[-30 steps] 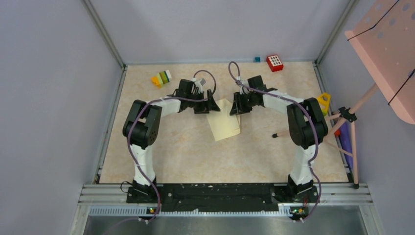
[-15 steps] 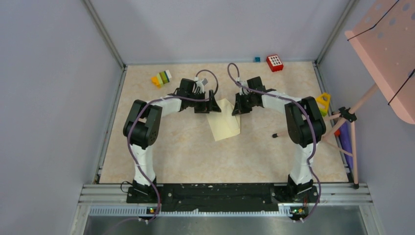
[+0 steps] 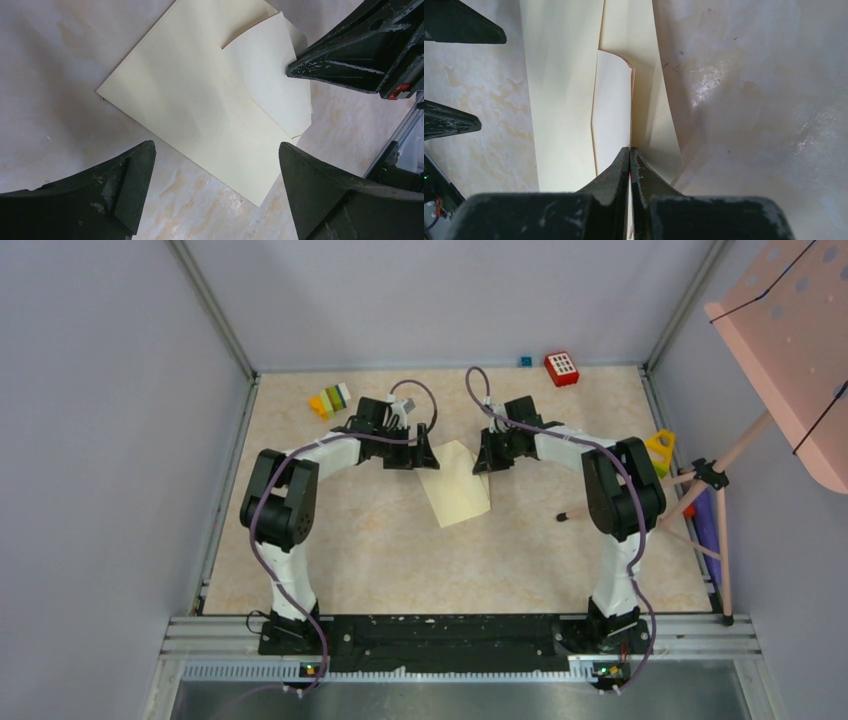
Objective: Place the letter into the envelope and seal it
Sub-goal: Place the letter in the envelope.
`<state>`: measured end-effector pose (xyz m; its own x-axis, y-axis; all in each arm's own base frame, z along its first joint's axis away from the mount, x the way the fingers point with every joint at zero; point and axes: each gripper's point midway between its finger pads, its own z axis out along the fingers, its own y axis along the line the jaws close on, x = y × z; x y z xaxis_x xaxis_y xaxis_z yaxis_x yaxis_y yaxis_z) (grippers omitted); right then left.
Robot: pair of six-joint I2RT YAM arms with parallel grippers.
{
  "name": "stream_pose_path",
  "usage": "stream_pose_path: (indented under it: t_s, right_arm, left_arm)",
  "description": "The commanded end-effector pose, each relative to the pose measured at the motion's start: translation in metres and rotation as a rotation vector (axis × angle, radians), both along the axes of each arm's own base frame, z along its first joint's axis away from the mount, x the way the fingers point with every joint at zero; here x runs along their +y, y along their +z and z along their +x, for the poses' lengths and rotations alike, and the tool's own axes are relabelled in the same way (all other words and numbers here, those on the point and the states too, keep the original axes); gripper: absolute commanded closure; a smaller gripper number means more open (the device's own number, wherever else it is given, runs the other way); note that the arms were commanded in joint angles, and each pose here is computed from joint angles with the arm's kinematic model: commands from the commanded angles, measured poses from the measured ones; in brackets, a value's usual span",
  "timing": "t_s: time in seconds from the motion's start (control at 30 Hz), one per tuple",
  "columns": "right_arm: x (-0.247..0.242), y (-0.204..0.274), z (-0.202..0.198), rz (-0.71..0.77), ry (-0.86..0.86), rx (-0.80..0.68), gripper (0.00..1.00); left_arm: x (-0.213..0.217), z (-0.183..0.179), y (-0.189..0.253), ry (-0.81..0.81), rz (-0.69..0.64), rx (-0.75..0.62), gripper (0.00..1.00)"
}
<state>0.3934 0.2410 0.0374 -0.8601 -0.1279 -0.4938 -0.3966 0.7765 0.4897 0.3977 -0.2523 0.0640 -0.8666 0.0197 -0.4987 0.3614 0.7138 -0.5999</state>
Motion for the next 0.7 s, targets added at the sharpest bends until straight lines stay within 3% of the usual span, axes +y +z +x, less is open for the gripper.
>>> stream_pose_path:
  t_s: [0.0,0.67]
  right_arm:
    - [0.006,0.007,0.017,0.030,-0.010,-0.037,1.00]
    - [0.010,0.005,0.019,0.048,-0.013,-0.017,1.00]
  left_arm:
    - [0.007,-0.003,0.024,-0.019,0.015,-0.073,0.02]
    - [0.008,-0.021,-0.016,-0.031,0.060,0.056,0.02]
